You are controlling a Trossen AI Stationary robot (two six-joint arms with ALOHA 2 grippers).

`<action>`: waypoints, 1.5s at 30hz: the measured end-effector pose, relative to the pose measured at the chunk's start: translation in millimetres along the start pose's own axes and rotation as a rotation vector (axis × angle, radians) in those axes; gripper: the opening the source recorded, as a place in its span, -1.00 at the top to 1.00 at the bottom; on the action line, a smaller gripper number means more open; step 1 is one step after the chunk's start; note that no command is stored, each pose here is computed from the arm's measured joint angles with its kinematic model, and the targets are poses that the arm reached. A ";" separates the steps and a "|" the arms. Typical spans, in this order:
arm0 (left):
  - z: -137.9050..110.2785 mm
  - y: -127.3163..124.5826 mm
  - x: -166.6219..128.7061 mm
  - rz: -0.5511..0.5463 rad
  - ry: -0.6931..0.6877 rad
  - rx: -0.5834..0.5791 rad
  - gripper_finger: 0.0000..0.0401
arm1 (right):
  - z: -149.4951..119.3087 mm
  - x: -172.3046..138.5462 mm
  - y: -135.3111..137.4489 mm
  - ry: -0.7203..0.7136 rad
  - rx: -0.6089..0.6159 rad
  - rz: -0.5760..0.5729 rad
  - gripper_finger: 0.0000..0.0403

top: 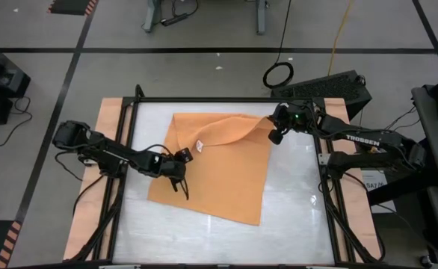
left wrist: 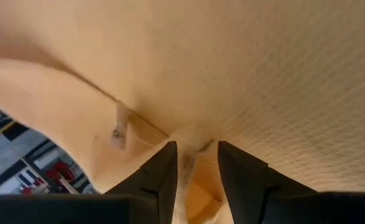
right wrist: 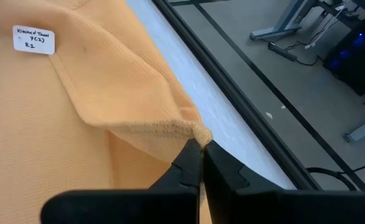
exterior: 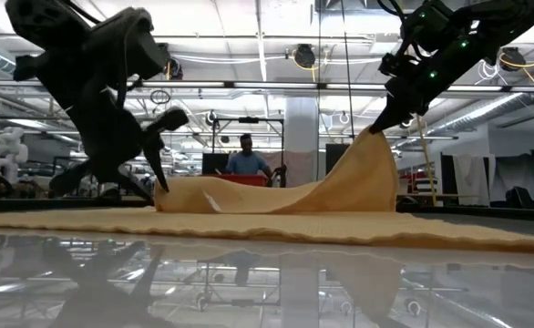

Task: Roll towel
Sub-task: Roll the yellow towel

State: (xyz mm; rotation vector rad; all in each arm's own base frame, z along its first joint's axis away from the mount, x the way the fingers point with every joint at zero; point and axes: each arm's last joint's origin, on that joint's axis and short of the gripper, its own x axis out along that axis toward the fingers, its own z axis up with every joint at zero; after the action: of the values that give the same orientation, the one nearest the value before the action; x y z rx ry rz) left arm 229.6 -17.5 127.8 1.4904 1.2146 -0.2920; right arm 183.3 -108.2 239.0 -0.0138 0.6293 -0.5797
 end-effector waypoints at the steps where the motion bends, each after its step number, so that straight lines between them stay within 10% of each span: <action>1: -0.3 -0.9 2.1 -0.009 0.009 0.020 0.40 | 0.0 0.0 0.0 0.000 0.000 0.000 1.00; 12: 5.0 6.8 11.2 0.076 0.048 0.002 0.71 | 0.0 0.0 0.0 0.000 -0.007 0.000 1.00; 26: -1.0 72.9 -14.9 0.281 0.041 -0.368 0.95 | 9.0 -11.6 -9.8 -0.053 -0.092 -0.040 1.00; 45: -147.6 145.5 -89.8 0.983 0.040 -1.202 0.96 | 95.2 -78.6 -81.7 -0.259 -0.129 -0.239 1.00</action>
State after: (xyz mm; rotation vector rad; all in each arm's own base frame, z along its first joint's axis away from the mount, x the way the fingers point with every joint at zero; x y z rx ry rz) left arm 243.2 84.8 328.7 0.8114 0.3543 0.9744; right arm 143.5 -151.7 374.8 -0.2848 0.4140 -0.7533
